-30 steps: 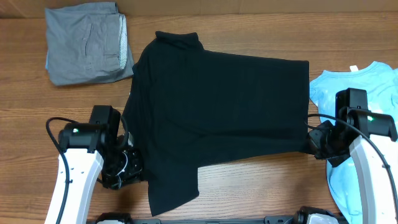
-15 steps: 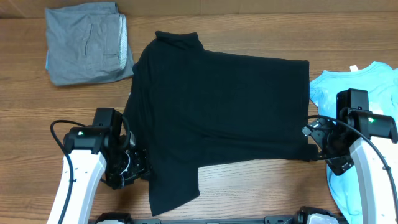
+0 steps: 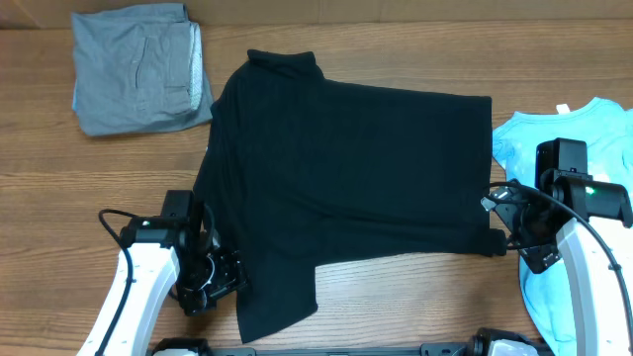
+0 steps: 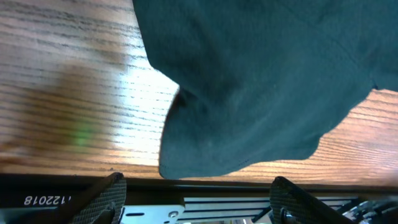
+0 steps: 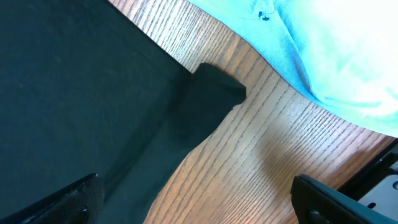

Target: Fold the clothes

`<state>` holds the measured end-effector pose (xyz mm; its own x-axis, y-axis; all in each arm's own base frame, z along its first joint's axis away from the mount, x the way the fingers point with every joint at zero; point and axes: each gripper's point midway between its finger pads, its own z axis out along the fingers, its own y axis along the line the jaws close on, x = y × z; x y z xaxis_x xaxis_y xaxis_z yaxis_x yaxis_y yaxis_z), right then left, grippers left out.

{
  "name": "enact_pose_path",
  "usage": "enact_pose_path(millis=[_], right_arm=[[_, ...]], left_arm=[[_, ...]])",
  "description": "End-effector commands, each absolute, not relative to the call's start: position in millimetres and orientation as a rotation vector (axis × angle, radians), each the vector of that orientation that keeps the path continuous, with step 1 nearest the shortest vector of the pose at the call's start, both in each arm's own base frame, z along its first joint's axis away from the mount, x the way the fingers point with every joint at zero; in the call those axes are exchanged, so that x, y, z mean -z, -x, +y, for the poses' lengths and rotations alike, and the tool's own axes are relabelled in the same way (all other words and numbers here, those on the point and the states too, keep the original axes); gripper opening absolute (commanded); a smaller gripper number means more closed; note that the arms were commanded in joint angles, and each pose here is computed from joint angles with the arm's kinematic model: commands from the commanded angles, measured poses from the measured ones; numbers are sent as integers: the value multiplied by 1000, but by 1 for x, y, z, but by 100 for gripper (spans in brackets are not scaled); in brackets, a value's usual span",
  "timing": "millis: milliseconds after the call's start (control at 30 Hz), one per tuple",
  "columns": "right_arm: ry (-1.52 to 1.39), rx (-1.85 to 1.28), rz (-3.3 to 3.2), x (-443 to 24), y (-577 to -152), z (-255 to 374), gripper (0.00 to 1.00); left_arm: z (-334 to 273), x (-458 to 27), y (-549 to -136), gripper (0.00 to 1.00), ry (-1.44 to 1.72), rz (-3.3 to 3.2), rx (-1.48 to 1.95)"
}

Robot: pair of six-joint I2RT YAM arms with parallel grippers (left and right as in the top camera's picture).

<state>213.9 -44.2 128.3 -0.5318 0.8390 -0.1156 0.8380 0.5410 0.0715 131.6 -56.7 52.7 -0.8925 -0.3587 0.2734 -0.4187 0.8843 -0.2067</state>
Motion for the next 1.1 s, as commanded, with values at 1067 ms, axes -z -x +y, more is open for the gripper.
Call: enact_pose_path(millis=[1067], right_arm=[[-1438,6,2632,-122,-223,-48,100]], left_arm=[[-48,7,-155,56,-711,-2757,-202]])
